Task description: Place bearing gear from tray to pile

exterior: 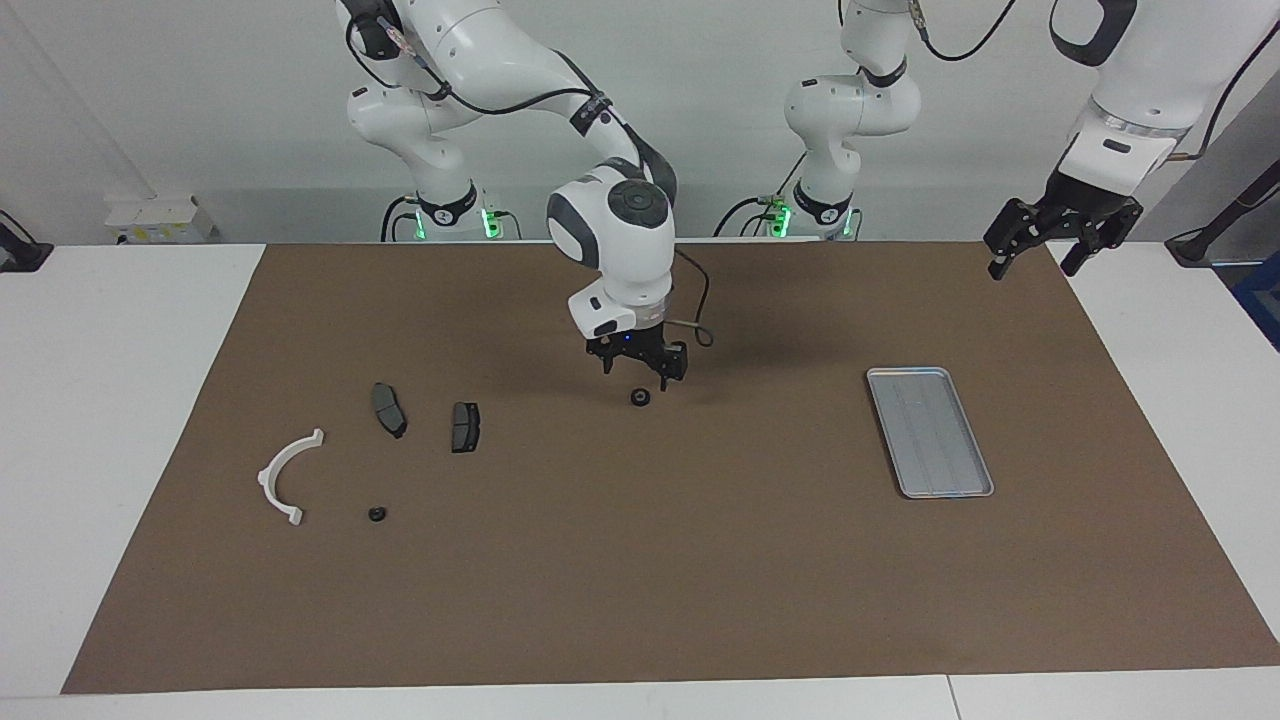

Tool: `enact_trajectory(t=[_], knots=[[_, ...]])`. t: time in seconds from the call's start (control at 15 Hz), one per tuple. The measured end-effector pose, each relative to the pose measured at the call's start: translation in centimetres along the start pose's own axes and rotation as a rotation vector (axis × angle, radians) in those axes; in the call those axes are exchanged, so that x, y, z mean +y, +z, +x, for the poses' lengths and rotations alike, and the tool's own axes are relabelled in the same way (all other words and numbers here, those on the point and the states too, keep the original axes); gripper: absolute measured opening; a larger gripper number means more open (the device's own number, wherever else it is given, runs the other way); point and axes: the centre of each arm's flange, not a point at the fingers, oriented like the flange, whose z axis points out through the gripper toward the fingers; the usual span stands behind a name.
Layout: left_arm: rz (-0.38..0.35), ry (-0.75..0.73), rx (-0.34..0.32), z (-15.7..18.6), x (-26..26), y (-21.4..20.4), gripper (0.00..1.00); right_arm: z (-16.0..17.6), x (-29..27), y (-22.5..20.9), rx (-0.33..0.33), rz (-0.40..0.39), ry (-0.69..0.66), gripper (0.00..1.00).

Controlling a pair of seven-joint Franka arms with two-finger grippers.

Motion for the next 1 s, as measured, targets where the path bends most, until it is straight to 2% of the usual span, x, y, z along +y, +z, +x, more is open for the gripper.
enact_trajectory(t=[0.27,0.74,1.0], knots=[[-0.002,-0.007,0.004,0.0,0.1,-0.2,1.0,-1.9,-1.4,4.5,-0.022,-0.004,-0.008,1.0],[-0.003,-0.027,-0.015,-0.2,1.0,-0.3,1.0,-0.1,-0.2,5.3,-0.016,-0.004,0.018,1.0],[-0.003,-0.025,-0.071,-0.9,1.1,-0.1,1.0,-0.1,0.7,6.7,-0.018,-0.001,0.022,1.0]])
